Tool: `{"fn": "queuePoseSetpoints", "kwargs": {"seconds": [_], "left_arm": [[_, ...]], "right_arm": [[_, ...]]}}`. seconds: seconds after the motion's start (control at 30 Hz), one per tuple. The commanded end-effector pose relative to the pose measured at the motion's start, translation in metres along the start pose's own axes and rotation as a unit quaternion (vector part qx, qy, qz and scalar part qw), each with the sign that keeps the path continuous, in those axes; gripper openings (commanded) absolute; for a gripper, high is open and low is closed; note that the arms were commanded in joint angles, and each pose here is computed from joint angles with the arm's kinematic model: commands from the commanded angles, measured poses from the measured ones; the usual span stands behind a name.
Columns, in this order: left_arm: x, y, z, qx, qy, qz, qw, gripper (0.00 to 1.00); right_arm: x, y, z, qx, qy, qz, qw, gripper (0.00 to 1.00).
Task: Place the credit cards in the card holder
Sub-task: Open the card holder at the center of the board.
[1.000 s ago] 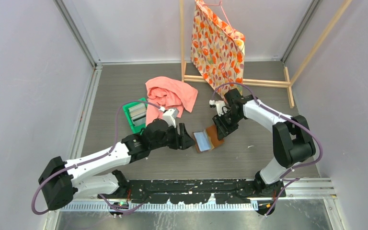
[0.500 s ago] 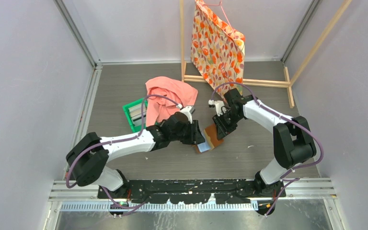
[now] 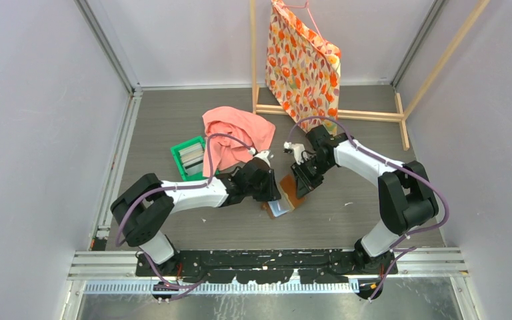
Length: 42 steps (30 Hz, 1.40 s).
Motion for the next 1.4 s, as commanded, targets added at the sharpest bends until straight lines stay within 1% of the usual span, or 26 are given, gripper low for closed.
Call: {"fn": "queuePoseSetpoints", "kwargs": {"seconds": [0.0, 0.03, 0.07, 0.1, 0.17, 0.23, 0.27, 0.33, 0.43, 0.57, 0.67, 0.83, 0.93, 1.13, 1.27, 1.37], "left_arm": [[0.013, 0.006, 0.000, -0.031, 0.034, -0.010, 0.999, 0.06], [0.018, 0.004, 0.000, -0.030, 0.042, -0.009, 0.999, 0.02], [0.021, 0.003, -0.001, -0.029, 0.048, -0.009, 0.998, 0.01], [0.025, 0.001, -0.001, -0.026, 0.053, -0.007, 0.998, 0.00], [0.031, -0.001, -0.001, -0.020, 0.060, -0.004, 0.998, 0.00], [0.034, -0.001, 0.000, -0.013, 0.060, 0.002, 0.998, 0.00], [0.037, -0.003, 0.000, -0.004, 0.066, 0.004, 0.998, 0.00], [0.038, -0.002, 0.000, 0.003, 0.066, 0.007, 0.998, 0.00], [0.035, 0.005, -0.003, 0.000, 0.065, 0.015, 0.998, 0.00], [0.033, 0.011, -0.006, 0.007, 0.074, 0.031, 0.997, 0.00], [0.035, 0.010, -0.007, 0.027, 0.076, 0.036, 0.996, 0.00], [0.042, 0.006, -0.005, 0.052, 0.082, 0.039, 0.995, 0.00], [0.040, 0.006, -0.007, 0.057, 0.064, 0.034, 0.996, 0.02], [0.002, 0.022, -0.020, 0.041, -0.047, 0.013, 0.998, 0.18], [-0.017, 0.032, -0.019, 0.036, -0.111, -0.010, 0.993, 0.29], [-0.024, 0.033, -0.010, 0.047, -0.156, -0.030, 0.986, 0.36]], "right_arm": [[0.007, 0.007, -0.003, -0.006, 0.015, -0.012, 1.000, 0.18], [0.006, 0.007, -0.002, -0.005, 0.013, -0.012, 1.000, 0.19], [0.006, 0.007, -0.002, -0.002, 0.010, -0.011, 1.000, 0.20], [0.005, 0.007, -0.001, -0.001, 0.007, -0.011, 1.000, 0.22], [0.004, 0.006, 0.001, 0.003, 0.002, -0.010, 1.000, 0.31], [0.003, 0.006, 0.003, 0.007, -0.002, -0.008, 1.000, 0.36], [0.002, 0.006, 0.003, 0.008, -0.008, -0.006, 1.000, 0.37], [-0.003, 0.007, 0.003, 0.009, -0.035, -0.001, 0.999, 0.38], [-0.017, 0.007, 0.003, 0.008, -0.101, 0.012, 0.995, 0.39], [-0.027, 0.005, 0.006, 0.021, -0.131, 0.027, 0.991, 0.42], [-0.028, 0.004, 0.008, 0.026, -0.131, 0.033, 0.991, 0.44], [-0.022, 0.006, 0.011, 0.022, -0.099, 0.040, 0.994, 0.44], [-0.020, 0.007, 0.013, 0.020, -0.087, 0.046, 0.995, 0.44], [-0.008, 0.013, 0.011, -0.005, -0.035, 0.052, 0.998, 0.44], [0.002, 0.016, 0.009, -0.020, 0.007, 0.058, 0.998, 0.44], [0.003, 0.018, 0.009, -0.023, 0.013, 0.063, 0.998, 0.43]]}}
Point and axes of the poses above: each gripper's point midway between its finger pads, its own z axis out along the fingers, its own x axis along the line the jaws close on, y = z × x, the point moved 8 cm from there along -z, back along the fingers, and after that the axes turned 5 degrees about -z, right-handed, at the moved point
